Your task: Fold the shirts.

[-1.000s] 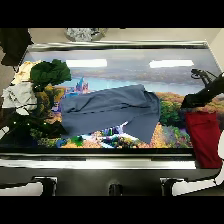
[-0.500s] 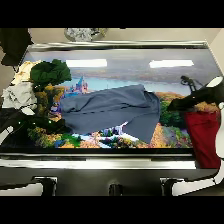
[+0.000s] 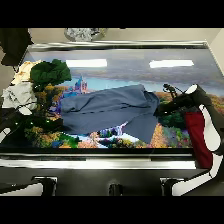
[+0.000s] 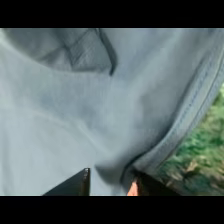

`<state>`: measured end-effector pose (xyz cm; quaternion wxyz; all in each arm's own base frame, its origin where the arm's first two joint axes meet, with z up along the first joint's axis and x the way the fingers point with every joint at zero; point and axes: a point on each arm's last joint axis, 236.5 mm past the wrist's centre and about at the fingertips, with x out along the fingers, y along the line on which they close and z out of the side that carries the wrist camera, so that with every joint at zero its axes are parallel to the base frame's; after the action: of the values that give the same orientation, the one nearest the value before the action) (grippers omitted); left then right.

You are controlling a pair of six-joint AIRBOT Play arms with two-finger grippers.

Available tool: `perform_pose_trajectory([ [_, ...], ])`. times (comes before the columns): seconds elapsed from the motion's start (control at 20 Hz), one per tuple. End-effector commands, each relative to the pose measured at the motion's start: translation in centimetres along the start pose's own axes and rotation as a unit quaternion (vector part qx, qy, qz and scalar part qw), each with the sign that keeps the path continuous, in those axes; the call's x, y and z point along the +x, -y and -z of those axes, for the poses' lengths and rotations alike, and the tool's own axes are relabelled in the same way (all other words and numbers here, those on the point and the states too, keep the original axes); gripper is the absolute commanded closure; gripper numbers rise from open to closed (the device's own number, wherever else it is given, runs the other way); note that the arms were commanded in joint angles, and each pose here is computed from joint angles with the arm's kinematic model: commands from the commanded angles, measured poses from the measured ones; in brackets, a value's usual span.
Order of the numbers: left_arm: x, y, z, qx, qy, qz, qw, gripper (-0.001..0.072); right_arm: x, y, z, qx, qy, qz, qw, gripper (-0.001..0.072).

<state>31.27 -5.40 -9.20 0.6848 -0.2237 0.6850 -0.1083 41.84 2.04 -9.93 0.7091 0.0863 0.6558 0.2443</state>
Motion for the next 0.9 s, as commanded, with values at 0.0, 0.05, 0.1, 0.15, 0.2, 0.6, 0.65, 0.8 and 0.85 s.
perform_pose_trajectory([
  [0.0, -0.6, 0.7, -0.1, 0.009, 0.005, 0.008, 1.0, 0.0673, 0.5, 0.5, -0.1, 0.018, 0.0, 0.012, 1.0, 0.036],
  [0.05, -0.7, 0.7, -0.1, 0.01, 0.006, 0.007, 1.0, 0.0673, 0.3, 0.5, -0.4, 0.015, 0.007, 0.015, 1.0, 0.036],
  [0.1, -0.7, 0.7, -0.1, 0.01, 0.006, 0.007, 1.0, 0.0673, -0.3, 0.5, -0.8, 0.006, 0.014, 0.019, 1.0, 0.036],
  [0.15, -0.7, 0.7, -0.1, 0.012, 0.006, 0.008, 1.0, 0.0673, -1.3, 0.3, -1.3, -0.009, 0.024, 0.026, 0.999, 0.0359],
  [0.2, -0.7, 0.7, -0.1, 0.011, 0.006, 0.007, 1.0, 0.0673, -2.5, 0.6, -1.8, -0.015, 0.036, 0.036, 0.999, 0.0358],
  [0.6, -0.7, 0.7, -0.1, 0.022, 0.006, 0.007, 1.0, 0.0673, -2.8, 2.5, 0.6, 0.049, -0.001, 0.005, 0.999, 0.0334],
  [0.65, -0.7, 0.7, -0.1, 0.022, 0.006, 0.007, 1.0, 0.0673, -1.8, 2.3, 0.8, 0.047, -0.012, 0.001, 0.999, 0.0316],
  [0.8, -0.7, 0.7, 0.2, 0.022, -0.001, 0.009, 1.0, 0.0673, 0.6, 2.1, 0.3, 0.057, -0.022, -0.001, 0.998, 0.0324],
  [0.85, -0.7, 0.8, 0.3, 0.022, -0.003, 0.01, 1.0, 0.0673, 1.0, 2.0, 0.1, 0.054, -0.02, 0.003, 0.998, 0.0411],
])
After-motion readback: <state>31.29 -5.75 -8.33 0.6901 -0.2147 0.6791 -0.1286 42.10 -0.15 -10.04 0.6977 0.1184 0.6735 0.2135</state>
